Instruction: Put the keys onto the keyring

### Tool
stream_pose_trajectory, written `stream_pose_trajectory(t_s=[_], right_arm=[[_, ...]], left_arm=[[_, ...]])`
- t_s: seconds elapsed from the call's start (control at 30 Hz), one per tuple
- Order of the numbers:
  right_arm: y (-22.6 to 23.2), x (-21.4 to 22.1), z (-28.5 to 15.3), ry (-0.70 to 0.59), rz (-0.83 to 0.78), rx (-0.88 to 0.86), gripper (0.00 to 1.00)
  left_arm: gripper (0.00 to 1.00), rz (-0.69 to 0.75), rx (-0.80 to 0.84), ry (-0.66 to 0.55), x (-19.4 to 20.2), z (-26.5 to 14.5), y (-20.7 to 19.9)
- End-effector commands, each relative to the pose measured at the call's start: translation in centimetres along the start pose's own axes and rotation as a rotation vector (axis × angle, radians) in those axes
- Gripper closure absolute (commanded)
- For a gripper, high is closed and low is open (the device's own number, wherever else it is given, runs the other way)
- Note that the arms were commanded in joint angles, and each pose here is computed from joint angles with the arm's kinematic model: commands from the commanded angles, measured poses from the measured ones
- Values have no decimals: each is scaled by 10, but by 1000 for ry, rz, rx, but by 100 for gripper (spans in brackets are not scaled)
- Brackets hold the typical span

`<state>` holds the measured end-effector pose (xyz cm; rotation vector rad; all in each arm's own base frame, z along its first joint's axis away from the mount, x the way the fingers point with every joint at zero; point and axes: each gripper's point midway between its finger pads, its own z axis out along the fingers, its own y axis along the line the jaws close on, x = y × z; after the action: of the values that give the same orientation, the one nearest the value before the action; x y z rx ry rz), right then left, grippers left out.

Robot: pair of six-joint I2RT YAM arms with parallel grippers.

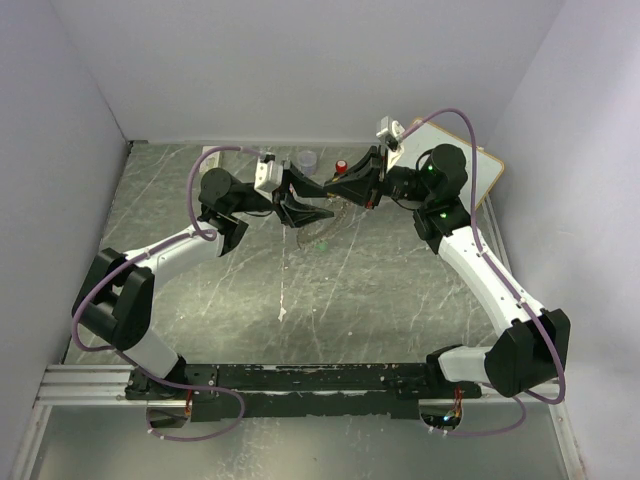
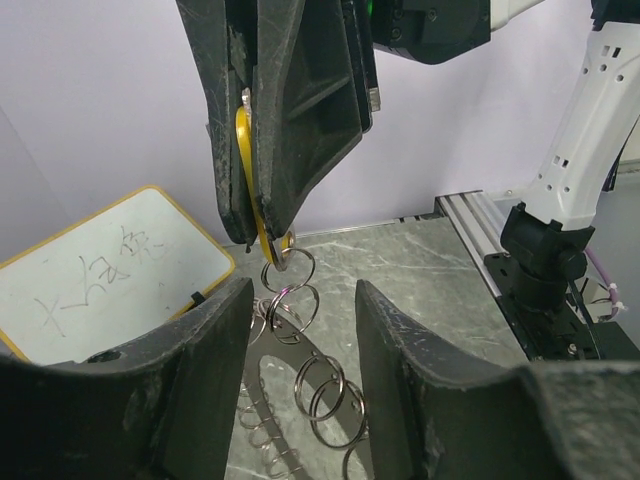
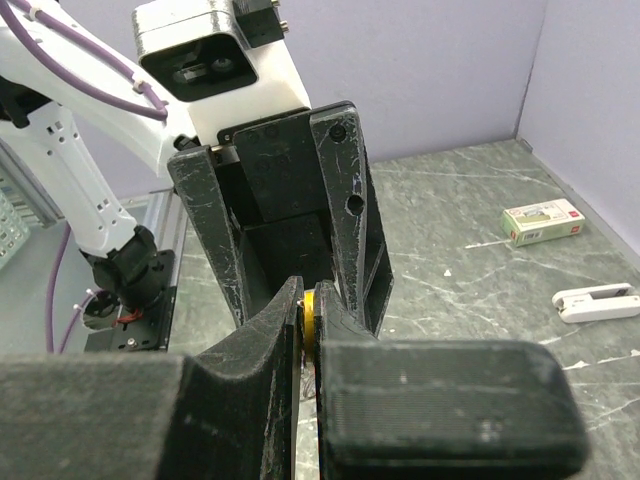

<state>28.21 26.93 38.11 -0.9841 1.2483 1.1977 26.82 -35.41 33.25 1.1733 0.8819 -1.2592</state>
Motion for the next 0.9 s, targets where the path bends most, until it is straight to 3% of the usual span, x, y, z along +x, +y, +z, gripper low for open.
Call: stream_pose_trajectory(t_s=[0.0, 0.87], right_arm=[[8, -26, -3, -35, -76, -3, 100], [6, -26, -5, -32, -79, 6, 100]], left_arm=[[45, 20, -10, 1, -2, 1, 2], [66, 11, -43, -12, -7, -11, 8]])
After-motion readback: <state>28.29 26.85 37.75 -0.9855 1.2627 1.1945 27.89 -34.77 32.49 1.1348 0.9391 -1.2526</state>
